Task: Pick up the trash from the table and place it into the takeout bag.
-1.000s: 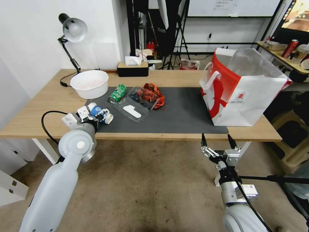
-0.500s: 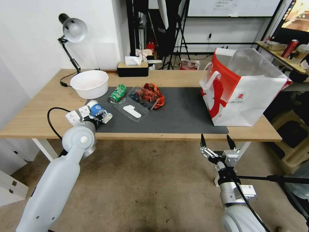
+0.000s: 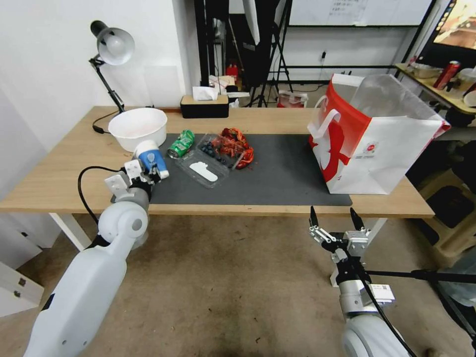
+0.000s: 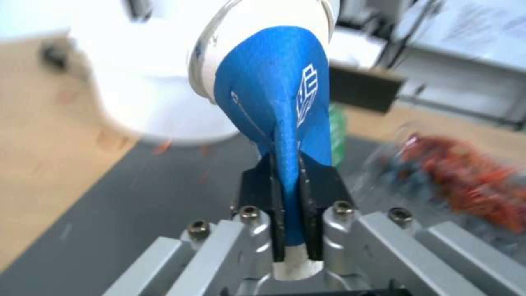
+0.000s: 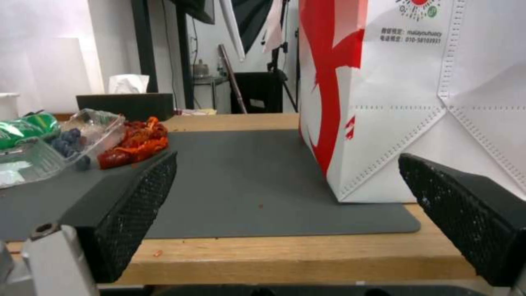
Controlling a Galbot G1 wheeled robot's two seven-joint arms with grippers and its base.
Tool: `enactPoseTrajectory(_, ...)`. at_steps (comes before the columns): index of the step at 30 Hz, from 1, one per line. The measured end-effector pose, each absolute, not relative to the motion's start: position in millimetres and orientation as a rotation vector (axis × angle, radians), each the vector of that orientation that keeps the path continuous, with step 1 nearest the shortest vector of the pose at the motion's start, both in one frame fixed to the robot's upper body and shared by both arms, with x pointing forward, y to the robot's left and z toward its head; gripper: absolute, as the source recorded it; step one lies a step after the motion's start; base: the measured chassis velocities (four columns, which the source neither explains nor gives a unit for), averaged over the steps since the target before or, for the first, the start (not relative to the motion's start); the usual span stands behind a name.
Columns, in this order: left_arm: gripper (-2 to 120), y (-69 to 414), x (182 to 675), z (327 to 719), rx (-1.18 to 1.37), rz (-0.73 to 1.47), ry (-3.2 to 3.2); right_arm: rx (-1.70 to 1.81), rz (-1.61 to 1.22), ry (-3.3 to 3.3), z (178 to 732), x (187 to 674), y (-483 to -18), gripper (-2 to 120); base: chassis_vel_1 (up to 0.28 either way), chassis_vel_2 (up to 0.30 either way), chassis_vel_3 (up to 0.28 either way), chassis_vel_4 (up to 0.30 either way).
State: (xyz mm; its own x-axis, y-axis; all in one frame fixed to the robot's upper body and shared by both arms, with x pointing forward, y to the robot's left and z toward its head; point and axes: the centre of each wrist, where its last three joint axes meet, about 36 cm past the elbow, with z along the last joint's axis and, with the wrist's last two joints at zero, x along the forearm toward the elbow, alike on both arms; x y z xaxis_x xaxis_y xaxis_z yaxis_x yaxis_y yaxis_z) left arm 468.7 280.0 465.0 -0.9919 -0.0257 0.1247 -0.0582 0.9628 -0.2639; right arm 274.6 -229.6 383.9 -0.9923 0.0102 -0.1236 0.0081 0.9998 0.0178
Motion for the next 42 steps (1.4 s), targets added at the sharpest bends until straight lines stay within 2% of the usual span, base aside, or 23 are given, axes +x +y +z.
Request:
enactPoseTrajectory(3,0,285.3,469.1,459.3,-0.066,0.392,-3.087,0.013,0.027,3.017,383.7,274.8,-229.3,100,0.0,0.0,0.0,0.0)
enactPoseTrajectory(5,0,288.0,469.7,457.6,-0.156,0.39,-3.125,0.012,0.027,3.017,383.7,274.9,-229.1,100,0.0,0.0,0.0,0.0)
enactPoseTrajectory(7,0,293.0,473.1,455.6,-0.361,0.367,-3.199,0.011,0.031,3.016,383.3,275.2,-228.2,100,0.0,0.0,0.0,0.0)
enactPoseTrajectory(8,0,293.0,473.1,455.6,-0.361,0.367,-3.199,0.011,0.031,3.016,383.3,275.2,-228.2,100,0.0,0.0,0.0,0.0)
enactPoseTrajectory(10,0,293.6,478.1,460.3,-0.508,0.352,-3.24,0.01,0.032,3.016,382.9,275.3,-228.0,100,0.0,0.0,0.0,0.0)
enactPoseTrajectory(16,0,284.9,493.2,478.1,-0.737,0.317,-3.26,0.008,0.033,3.011,382.9,276.5,-228.1,100,0.0,0.0,0.0,0.0)
enactPoseTrajectory(23,0,245.1,518.8,501.7,-0.987,0.318,-3.201,0.025,0.037,3.005,383.5,278.0,-228.7,100,0.0,0.0,0.0,0.0)
enactPoseTrajectory(37,0,179.9,573.1,543.9,-1.226,0.276,-3.156,0.068,0.042,3.01,380.5,276.7,-230.0,100,0.0,0.0,0.0,0.0)
enactPoseTrajectory(42,0,127.9,588.6,560.6,-1.379,0.236,-3.094,0.085,0.044,3.013,377.8,276.3,-230.9,100,0.0,0.0,0.0,0.0)
